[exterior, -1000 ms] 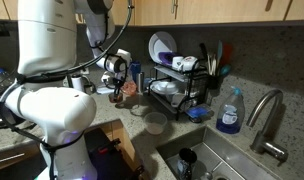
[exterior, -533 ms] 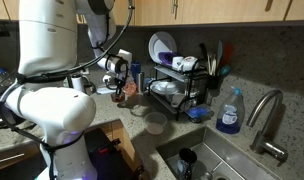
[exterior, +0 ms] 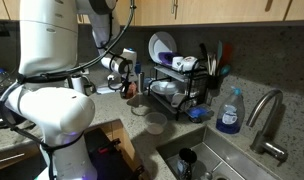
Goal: Get the black bowl and put it on top of the white bowl on the lower level of the plate dryer
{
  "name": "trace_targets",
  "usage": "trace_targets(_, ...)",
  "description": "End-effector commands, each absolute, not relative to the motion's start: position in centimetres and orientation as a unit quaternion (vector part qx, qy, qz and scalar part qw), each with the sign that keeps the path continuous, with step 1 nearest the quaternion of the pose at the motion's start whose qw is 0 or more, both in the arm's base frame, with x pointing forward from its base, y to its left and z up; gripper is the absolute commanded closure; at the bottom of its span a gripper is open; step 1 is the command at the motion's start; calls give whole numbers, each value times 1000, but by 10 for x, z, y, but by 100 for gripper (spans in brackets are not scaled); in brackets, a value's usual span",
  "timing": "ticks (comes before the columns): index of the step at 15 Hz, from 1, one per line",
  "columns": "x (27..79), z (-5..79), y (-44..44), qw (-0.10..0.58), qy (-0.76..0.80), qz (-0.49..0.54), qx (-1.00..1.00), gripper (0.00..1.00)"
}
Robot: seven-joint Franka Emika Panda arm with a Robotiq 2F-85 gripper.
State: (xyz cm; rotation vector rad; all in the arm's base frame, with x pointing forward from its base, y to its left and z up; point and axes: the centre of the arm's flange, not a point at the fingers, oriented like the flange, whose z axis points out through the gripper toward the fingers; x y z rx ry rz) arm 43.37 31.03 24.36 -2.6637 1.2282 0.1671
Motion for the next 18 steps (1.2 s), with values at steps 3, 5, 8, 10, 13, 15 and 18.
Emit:
trace_targets(3, 447, 257, 290, 132, 511, 22, -849, 99)
trace_targets(5, 451, 258, 282, 137, 539, 15, -831, 99)
trace_targets(8, 454, 262, 282, 147, 536, 5, -831, 99)
trace_targets(10, 462, 253, 283, 140, 531, 16, -836, 96)
trace_targets(13, 462, 254, 283, 141, 529, 16, -837, 96)
trace_targets(15, 462, 254, 283, 141, 529, 15, -837, 96)
trace_targets(18, 470, 254, 285, 149, 553, 4, -820, 99)
